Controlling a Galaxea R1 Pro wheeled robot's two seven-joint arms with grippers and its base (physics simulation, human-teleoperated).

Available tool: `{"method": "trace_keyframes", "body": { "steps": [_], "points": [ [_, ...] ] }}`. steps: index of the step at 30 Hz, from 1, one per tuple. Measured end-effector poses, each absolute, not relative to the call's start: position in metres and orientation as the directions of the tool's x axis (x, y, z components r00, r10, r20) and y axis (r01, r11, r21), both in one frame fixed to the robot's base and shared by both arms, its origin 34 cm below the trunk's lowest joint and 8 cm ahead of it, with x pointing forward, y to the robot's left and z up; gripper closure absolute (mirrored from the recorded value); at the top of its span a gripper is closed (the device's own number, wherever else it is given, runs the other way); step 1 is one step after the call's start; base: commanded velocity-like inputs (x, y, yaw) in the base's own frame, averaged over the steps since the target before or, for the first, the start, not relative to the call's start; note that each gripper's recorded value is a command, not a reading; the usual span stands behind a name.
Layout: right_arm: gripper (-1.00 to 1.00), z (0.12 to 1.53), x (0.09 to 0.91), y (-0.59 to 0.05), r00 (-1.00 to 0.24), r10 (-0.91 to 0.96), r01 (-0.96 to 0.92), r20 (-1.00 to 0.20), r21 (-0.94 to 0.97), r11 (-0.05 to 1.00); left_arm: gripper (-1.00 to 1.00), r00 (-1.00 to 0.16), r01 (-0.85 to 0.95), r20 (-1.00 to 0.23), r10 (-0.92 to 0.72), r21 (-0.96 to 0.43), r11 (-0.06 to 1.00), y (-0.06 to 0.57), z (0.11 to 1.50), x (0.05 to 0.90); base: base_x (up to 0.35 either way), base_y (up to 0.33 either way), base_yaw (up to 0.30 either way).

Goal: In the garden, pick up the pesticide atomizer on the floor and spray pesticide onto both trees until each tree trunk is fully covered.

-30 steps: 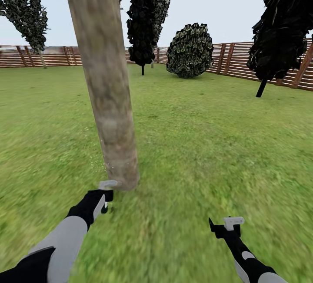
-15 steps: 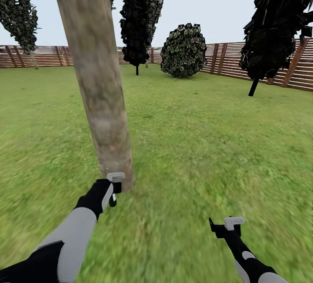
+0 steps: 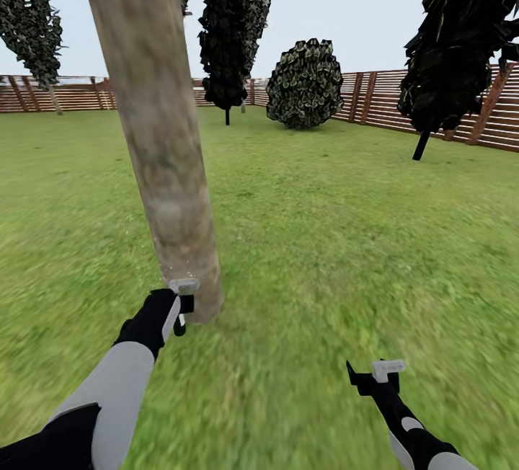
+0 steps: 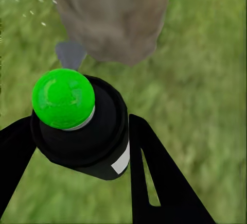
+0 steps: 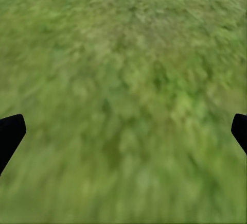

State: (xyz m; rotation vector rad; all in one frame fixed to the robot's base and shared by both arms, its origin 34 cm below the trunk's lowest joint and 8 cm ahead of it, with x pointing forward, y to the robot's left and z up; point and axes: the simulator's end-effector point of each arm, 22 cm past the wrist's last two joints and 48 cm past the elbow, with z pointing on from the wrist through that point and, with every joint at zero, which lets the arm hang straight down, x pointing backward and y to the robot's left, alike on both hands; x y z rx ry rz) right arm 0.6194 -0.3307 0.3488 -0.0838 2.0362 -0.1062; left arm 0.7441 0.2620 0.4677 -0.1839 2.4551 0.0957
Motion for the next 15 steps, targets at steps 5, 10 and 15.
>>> {"method": "trace_keyframes", "body": {
  "steps": [5,10,15],
  "points": [
    [-1.00,0.349,0.620,-0.331,-0.450,-0.106,-0.014,-0.887,-0.112,0.994,1.00,-0.745,-0.202,-0.660,-0.097,0.085,0.976,0.315,0.482,0.748,0.020,0.000,0.000],
    [-1.00,0.348,0.619,-0.331,-0.451,-0.106,-0.013,-0.886,-0.112,0.994,1.00,-0.741,-0.237,-0.662,-0.113,0.100,0.966,0.346,0.492,0.746,0.000,0.000,0.000],
    [-1.00,0.348,0.619,-0.331,-0.452,-0.105,-0.014,-0.886,-0.111,0.994,1.00,-0.746,-0.107,-0.665,-0.013,0.100,0.989,0.270,0.497,0.756,0.000,0.000,0.000]
  ]
}}
